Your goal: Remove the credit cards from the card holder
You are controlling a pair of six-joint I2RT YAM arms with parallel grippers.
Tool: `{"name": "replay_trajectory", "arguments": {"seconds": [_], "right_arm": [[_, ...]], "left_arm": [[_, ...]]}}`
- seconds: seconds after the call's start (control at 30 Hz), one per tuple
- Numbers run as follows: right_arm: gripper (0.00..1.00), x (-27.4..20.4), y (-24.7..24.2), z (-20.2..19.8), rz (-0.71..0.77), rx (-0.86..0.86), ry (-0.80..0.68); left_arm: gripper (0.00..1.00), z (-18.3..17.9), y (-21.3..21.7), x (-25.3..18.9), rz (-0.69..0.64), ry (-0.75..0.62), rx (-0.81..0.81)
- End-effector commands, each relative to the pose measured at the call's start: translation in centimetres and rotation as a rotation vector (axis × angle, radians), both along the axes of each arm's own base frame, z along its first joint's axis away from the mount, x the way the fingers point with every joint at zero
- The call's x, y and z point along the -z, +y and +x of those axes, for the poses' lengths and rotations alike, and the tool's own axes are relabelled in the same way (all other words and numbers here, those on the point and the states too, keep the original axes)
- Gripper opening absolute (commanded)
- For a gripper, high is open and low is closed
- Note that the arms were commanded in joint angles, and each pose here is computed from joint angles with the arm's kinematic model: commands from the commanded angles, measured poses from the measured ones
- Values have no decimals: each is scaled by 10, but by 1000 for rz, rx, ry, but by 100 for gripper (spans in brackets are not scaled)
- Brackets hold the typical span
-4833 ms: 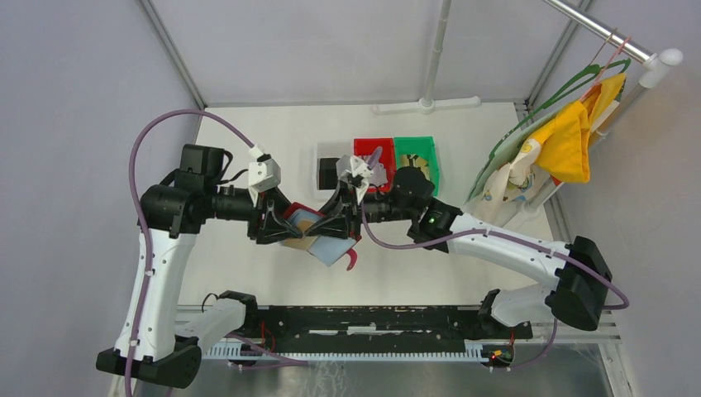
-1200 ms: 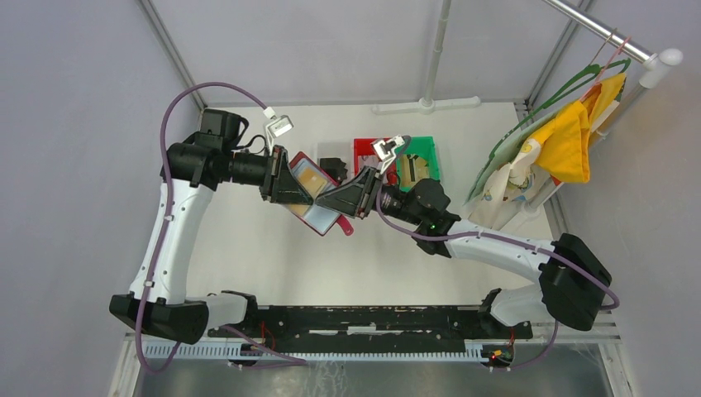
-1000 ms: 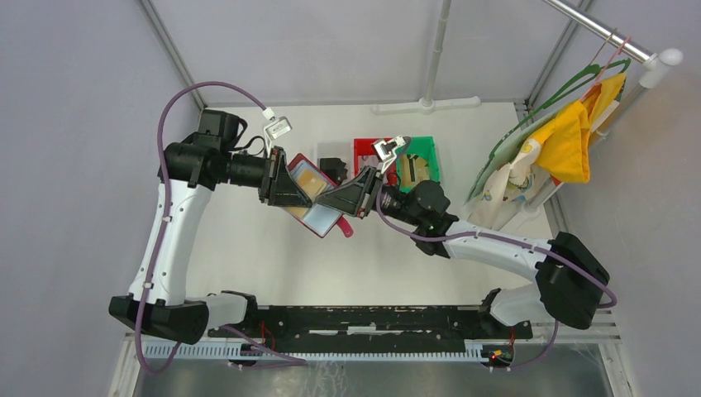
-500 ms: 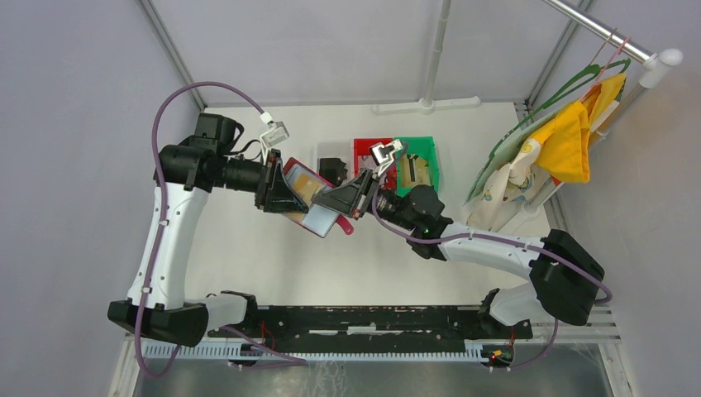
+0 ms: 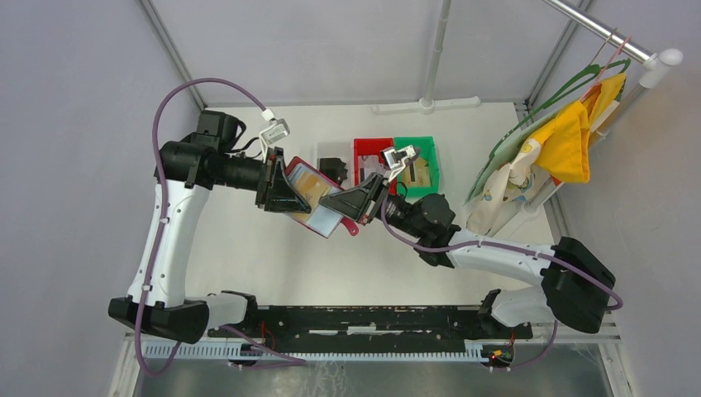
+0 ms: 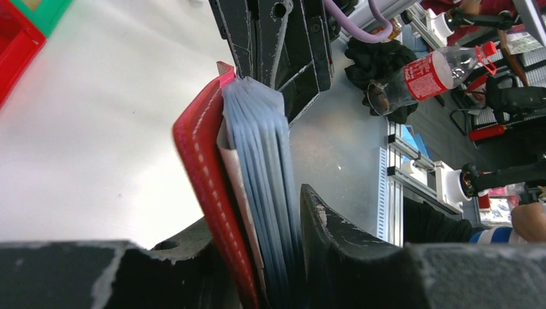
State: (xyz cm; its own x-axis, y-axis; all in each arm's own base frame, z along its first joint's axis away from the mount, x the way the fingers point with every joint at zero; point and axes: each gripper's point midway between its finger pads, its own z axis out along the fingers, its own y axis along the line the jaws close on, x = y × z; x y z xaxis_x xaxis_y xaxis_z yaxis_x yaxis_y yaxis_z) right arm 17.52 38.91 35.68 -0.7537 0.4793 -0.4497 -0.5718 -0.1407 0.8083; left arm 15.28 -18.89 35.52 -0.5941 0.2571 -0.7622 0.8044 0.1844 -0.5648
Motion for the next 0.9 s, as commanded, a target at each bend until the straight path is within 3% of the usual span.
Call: {"name": "replay_trajectory", "arguments": {"seconds": [0.0,0.2,0.57,0.77,0.8,0.87], "right_arm": [[0,1,-13,12,6,95,-20],[0,1,-17,10,-3,109,-39],[0,3,-15,14,-32,119,-67],[0,-4,-16,11,-5,108,-79],[6,-6,-16,11,2,106,-80],[29,-10,-14,9,17,89,-79]], "left_arm": [[40,-15,-8,-32,-126,-26,80],[33,-10,-9,-30,-126,20,73],[33,-14,-9,-43,-203,80,84],[21,-3,-7,-43,-178,54,37],[19,-2,-7,-42,-172,41,32],[14,0,-6,-39,-162,33,19]]}}
